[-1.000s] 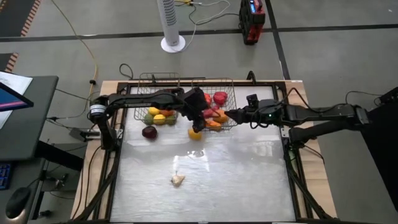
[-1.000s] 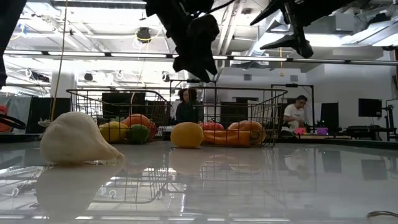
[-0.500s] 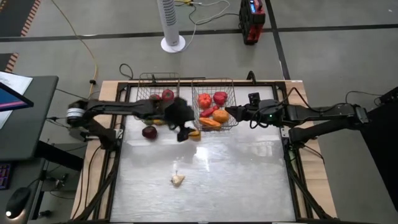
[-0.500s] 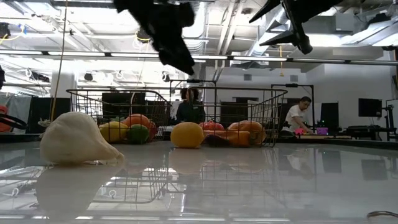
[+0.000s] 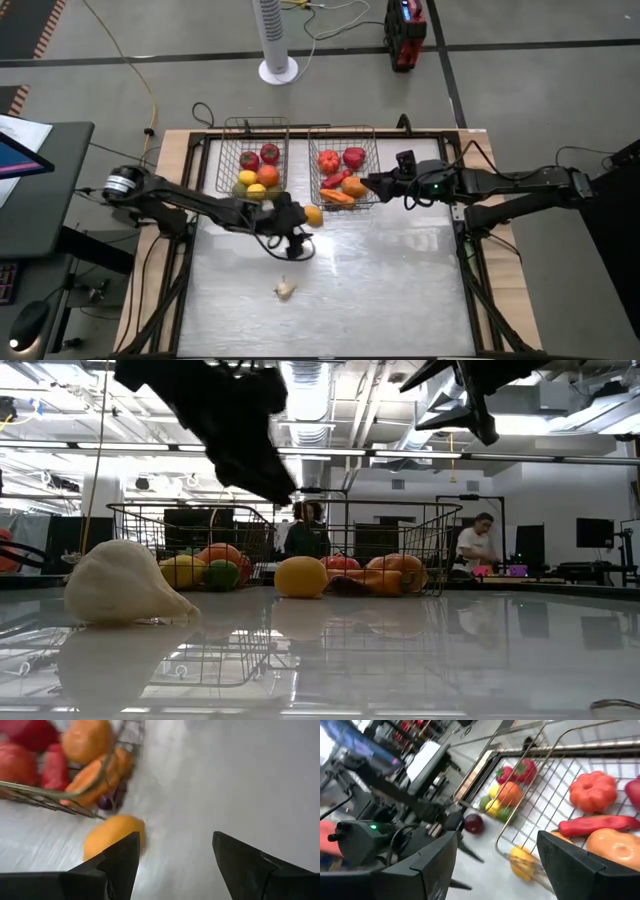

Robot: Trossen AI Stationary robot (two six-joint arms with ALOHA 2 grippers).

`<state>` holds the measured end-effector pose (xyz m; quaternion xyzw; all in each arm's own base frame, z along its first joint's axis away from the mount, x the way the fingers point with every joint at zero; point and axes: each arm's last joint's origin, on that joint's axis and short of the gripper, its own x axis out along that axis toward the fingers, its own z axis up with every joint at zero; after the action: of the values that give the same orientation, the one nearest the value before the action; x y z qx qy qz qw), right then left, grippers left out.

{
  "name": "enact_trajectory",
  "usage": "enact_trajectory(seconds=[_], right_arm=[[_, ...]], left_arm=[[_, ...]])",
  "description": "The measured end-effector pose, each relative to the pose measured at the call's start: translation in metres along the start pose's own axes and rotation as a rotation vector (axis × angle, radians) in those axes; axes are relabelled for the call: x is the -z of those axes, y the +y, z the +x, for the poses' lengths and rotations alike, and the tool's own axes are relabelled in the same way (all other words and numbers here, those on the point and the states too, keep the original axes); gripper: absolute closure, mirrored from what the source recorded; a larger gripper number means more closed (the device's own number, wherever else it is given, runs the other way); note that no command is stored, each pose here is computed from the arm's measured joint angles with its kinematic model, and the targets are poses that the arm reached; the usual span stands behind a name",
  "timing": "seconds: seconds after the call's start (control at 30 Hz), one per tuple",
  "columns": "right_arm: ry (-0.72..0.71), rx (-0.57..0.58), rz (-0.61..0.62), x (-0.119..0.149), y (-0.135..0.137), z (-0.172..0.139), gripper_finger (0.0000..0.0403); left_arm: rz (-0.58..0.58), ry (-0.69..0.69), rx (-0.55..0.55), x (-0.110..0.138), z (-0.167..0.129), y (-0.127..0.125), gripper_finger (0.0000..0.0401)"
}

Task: Sort produce into baskets
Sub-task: Put the lemon into the left wire basket

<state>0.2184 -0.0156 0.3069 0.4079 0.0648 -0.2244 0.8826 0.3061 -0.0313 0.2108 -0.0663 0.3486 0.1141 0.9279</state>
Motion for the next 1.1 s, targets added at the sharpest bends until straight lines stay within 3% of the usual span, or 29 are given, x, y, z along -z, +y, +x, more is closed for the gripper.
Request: enact_trajectory(seconds=[0.13, 0.3, 0.43, 0.6, 0.77, 1.1], right_arm=[[0.054, -0.042, -0.042, 0.002, 0.002, 0.000, 0.0102], [0.127, -0.106, -0.087, 0.004, 0.003, -0.001, 0.0102], [0.172, -0.143, -0.102, 0.006, 0.004, -0.001, 0.0102], [0.198, -0.174, -0.133, 0.009, 0.007, -0.002, 0.0102], [0.207, -0.186, -0.136, 0.010, 0.008, -0.003, 0.0102], [0.225, -0.213, -0.136, 0.015, 0.012, -0.006, 0.0102]], left_arm=[[-0.117, 0.011, -0.167, 0.003, 0.023, -0.009, 0.0164], [-0.187, -0.008, -0.285, -0.001, 0.051, -0.013, 0.0157], [-0.274, -0.021, -0.317, -0.004, 0.054, -0.011, 0.0131], [-0.211, -0.034, -0.362, -0.006, 0.054, -0.008, 0.0080], [-0.148, 0.002, -0.412, 0.004, 0.077, 0.006, 0.0043], [-0.182, 0.150, -0.272, 0.015, 0.097, 0.016, 0.0035]])
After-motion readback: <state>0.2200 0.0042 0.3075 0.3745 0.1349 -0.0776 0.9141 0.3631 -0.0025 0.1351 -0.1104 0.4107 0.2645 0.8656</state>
